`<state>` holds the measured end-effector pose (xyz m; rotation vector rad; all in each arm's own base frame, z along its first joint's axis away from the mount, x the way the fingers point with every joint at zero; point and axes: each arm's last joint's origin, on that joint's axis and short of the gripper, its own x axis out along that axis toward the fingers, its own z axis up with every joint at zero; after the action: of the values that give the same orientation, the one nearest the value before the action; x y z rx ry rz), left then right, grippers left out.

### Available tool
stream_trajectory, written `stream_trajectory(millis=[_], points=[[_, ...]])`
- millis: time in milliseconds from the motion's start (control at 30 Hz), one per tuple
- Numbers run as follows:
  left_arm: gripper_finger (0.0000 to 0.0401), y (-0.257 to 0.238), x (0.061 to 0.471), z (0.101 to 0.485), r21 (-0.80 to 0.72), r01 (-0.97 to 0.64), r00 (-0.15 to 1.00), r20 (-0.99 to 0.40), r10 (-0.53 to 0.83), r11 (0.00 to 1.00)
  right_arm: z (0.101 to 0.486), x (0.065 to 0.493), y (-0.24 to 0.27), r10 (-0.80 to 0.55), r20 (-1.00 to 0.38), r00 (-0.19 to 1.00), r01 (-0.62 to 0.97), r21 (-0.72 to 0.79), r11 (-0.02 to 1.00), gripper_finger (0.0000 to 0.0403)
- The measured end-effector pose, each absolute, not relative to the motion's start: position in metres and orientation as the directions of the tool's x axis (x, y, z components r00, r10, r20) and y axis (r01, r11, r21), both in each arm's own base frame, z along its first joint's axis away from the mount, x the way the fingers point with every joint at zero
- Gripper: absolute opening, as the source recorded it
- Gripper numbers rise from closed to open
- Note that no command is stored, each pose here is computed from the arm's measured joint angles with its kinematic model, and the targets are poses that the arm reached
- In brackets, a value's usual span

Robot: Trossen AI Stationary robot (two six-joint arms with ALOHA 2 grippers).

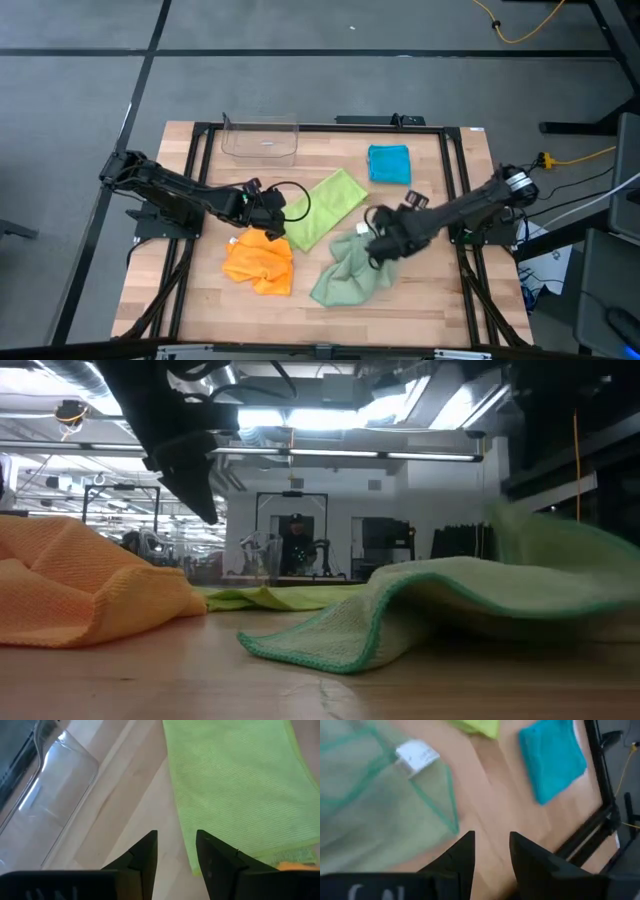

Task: Fold microfiber towels
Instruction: Fold the light green towel

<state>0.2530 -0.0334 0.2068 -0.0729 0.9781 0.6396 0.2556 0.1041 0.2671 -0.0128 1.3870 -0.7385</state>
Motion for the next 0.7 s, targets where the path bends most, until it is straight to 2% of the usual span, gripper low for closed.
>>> stream_trajectory(millis=[67, 267, 400, 467, 533, 567, 633, 700], points=[[0.0127, -0.033, 0.254, 0.207, 0.214, -0.54, 0.399, -0.787, 0.471, 0.814, 0.269, 0.245, 0.109, -0.54, -0.842, 0.017, 0.477, -0.467, 0.744, 0.0124], [0.0127, -0.034, 0.256, 0.208, 0.193, -0.546, 0.423, -0.777, 0.467, 0.815, 0.27, 0.233, 0.111, -0.732, -0.628, 0.266, 0.56, -0.517, 0.647, 0.0124], [0.0127, -0.034, 0.257, 0.209, 0.186, -0.546, 0.432, -0.773, 0.465, 0.817, 0.26, 0.233, 0.106, -0.803, -0.493, 0.334, 0.634, -0.513, 0.579, 0.0124], [0.0127, -0.034, 0.258, 0.209, 0.186, -0.546, 0.432, -0.773, 0.465, 0.817, 0.251, 0.234, 0.104, -0.814, -0.471, 0.34, 0.666, -0.49, 0.562, 0.0124], [0.0127, -0.034, 0.258, 0.209, 0.185, -0.546, 0.434, -0.772, 0.464, 0.817, 0.241, 0.239, 0.104, -0.783, -0.517, 0.347, 0.715, -0.395, 0.578, 0.0124], [0.0127, -0.034, 0.258, 0.209, 0.185, -0.546, 0.434, -0.772, 0.464, 0.817, 0.236, 0.241, 0.105, -0.738, -0.588, 0.332, 0.719, -0.349, 0.602, 0.0124], [0.0127, -0.034, 0.258, 0.209, 0.186, -0.545, 0.434, -0.772, 0.465, 0.817, 0.225, 0.249, 0.108, -0.595, -0.738, 0.319, 0.7, -0.24, 0.673, 0.0124], [0.0127, -0.034, 0.258, 0.209, 0.185, -0.545, 0.434, -0.772, 0.464, 0.818, 0.217, 0.259, 0.111, -0.446, -0.821, 0.356, 0.639, -0.134, 0.757, 0.0124]])
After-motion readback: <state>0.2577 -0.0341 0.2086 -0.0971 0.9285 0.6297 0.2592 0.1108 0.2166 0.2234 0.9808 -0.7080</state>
